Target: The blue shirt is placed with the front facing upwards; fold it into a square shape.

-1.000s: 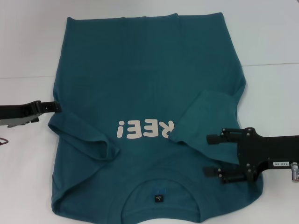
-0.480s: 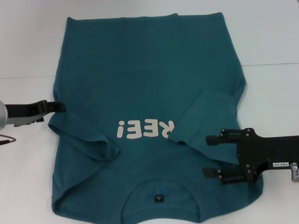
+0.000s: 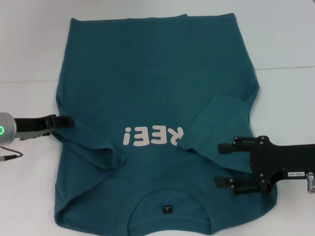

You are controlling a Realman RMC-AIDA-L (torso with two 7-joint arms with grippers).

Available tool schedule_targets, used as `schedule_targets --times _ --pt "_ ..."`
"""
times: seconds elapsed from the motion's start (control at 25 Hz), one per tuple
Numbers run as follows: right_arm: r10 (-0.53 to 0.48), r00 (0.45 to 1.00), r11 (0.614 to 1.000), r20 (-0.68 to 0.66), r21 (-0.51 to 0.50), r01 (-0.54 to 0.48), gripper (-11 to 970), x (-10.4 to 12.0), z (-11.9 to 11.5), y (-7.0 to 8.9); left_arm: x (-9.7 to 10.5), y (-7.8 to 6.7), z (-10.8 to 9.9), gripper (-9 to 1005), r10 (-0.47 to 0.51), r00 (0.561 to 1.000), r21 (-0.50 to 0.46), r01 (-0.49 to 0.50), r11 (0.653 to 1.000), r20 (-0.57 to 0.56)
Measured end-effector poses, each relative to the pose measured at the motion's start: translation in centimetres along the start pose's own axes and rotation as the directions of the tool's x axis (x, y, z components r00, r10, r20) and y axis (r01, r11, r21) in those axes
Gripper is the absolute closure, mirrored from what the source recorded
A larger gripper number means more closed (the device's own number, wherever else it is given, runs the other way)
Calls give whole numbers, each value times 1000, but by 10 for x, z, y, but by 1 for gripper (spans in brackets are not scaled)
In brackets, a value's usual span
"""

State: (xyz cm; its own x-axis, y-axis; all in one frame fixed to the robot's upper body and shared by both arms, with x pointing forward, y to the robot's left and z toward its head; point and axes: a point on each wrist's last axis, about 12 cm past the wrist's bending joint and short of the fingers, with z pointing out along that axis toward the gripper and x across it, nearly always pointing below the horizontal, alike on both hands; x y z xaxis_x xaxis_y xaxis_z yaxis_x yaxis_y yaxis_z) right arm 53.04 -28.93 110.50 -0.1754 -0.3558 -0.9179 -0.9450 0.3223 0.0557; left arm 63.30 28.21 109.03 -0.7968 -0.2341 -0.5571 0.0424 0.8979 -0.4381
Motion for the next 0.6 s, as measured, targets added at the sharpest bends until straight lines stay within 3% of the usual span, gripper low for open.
schedule_targets --times 0.56,0.6 --pt "14 1000 1000 0 -1 -14 105 0 1 0 3 -3 3 207 1 1000 6 -1 1000 -15" --pt "15 1000 1000 0 -1 -15 105 1 1 1 4 -3 3 248 1 1000 6 -1 1000 -15"
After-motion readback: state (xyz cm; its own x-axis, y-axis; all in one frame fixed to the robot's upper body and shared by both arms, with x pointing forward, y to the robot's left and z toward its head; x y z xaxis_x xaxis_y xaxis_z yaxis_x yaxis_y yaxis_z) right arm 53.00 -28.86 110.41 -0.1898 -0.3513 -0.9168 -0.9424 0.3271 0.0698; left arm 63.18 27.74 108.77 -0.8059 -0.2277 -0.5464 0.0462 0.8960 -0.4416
